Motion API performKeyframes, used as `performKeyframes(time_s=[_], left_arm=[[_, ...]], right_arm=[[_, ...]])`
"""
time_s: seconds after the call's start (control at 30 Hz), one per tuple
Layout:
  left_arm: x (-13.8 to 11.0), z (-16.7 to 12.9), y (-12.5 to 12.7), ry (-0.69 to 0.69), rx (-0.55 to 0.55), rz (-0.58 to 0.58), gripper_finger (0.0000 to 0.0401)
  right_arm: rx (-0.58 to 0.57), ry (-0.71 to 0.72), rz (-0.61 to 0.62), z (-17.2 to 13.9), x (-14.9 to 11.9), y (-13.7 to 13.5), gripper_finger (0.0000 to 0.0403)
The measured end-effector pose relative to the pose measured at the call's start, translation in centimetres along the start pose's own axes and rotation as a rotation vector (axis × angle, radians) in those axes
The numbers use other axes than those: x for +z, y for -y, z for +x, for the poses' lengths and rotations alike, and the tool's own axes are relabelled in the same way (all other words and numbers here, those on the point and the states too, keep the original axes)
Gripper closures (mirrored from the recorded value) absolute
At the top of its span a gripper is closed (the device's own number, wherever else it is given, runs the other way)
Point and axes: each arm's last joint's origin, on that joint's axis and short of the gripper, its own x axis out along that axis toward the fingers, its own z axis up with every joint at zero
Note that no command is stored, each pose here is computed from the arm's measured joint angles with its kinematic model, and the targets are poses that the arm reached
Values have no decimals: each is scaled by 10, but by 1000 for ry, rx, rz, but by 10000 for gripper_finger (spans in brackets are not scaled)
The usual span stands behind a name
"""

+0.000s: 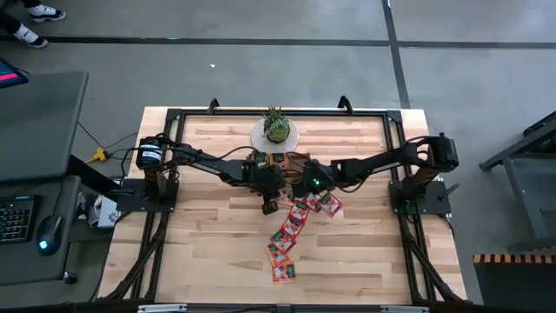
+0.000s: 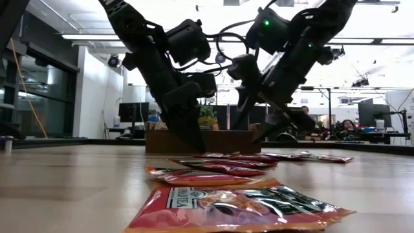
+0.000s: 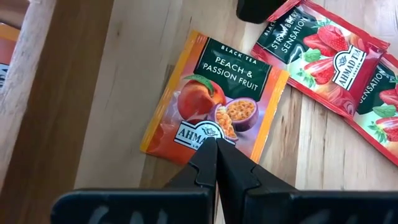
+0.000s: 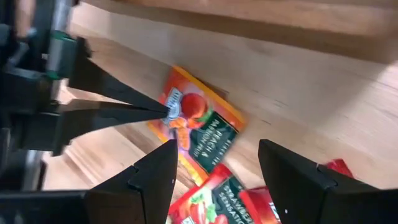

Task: Pick & Place Tea
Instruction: Put the top orange tea bag into the middle section of the wooden organizer

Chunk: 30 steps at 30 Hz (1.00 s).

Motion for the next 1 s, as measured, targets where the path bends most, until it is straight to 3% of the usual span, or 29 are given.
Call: performKeyframes(time_s=[0.23,0.53,1.0], left_arm=[[0,0,0,5,-8,11,401],[-11,4,-2,14,-9,27,401],[-10,4,0,36,-75,55,401]], right_arm=[[-44,-35,30,6,-5,5,183],[0,-45,62,29,-7,8,183],[31,-58,-81,36,-8,8,183]])
